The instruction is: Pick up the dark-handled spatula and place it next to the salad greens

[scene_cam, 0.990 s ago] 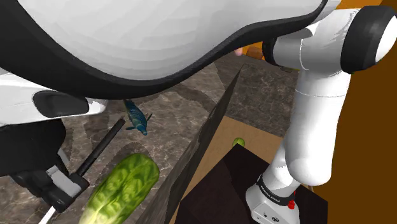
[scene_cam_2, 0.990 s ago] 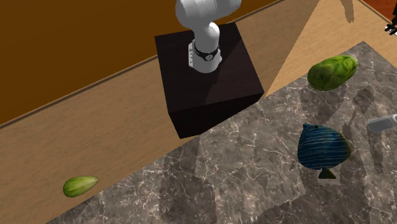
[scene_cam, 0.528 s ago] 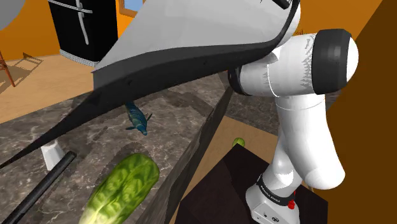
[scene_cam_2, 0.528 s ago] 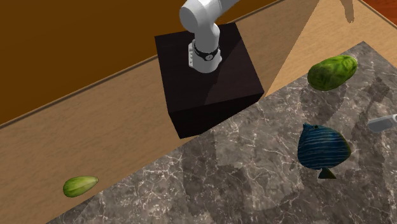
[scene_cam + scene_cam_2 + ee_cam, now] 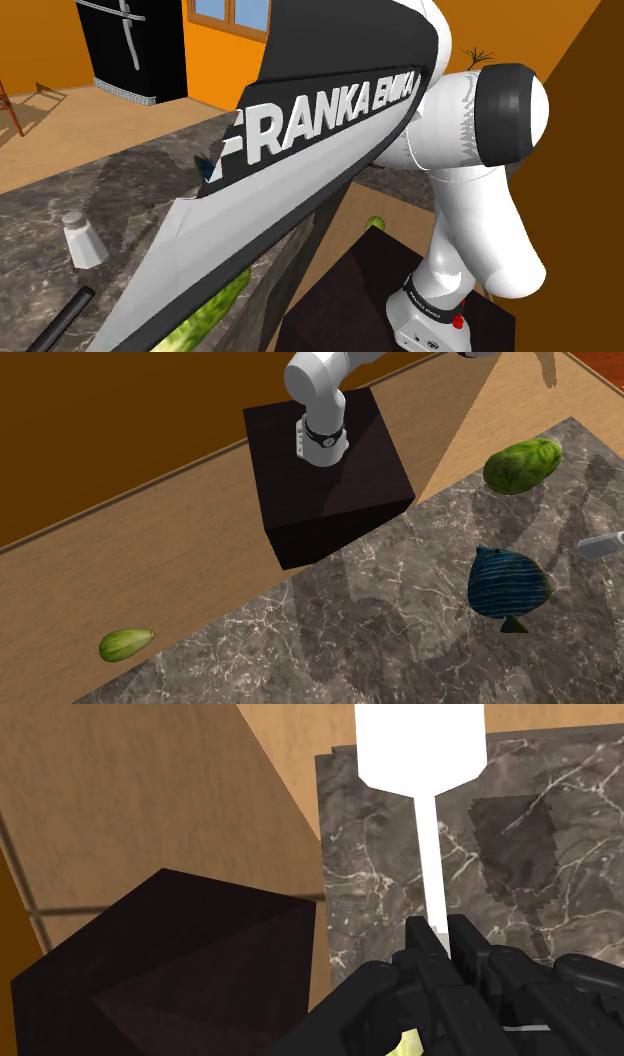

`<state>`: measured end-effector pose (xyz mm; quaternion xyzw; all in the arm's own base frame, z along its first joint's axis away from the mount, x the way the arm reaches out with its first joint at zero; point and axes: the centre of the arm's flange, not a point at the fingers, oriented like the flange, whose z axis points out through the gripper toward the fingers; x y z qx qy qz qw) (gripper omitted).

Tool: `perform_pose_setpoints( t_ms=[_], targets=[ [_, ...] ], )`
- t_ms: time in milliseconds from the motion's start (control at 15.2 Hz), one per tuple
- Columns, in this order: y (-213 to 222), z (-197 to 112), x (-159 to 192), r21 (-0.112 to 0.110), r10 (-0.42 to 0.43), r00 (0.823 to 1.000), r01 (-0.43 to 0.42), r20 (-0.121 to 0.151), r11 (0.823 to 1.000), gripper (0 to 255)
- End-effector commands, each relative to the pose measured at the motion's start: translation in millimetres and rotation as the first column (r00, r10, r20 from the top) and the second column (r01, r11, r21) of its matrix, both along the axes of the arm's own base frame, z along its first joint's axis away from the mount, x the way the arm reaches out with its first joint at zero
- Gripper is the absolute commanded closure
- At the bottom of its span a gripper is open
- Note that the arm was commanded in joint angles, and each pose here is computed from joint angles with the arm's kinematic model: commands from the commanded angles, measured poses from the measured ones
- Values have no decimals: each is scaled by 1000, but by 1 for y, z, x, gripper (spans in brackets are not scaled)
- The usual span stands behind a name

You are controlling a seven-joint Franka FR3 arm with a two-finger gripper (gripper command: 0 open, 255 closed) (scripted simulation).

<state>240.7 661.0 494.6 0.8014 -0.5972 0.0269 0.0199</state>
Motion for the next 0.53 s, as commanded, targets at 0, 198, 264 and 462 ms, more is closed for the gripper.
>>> perform_pose_setpoints(
  t_ms=[0,198,264,462],
  targets=[
    [1,-11,0,1,0,1000,0,0,1000,255],
    [1,-27,0,1,0,1000,0,0,1000,255],
    [1,-32,0,1,0,1000,0,0,1000,255],
    [1,-48,0,1,0,1000,0,0,1000,255]
  ],
)
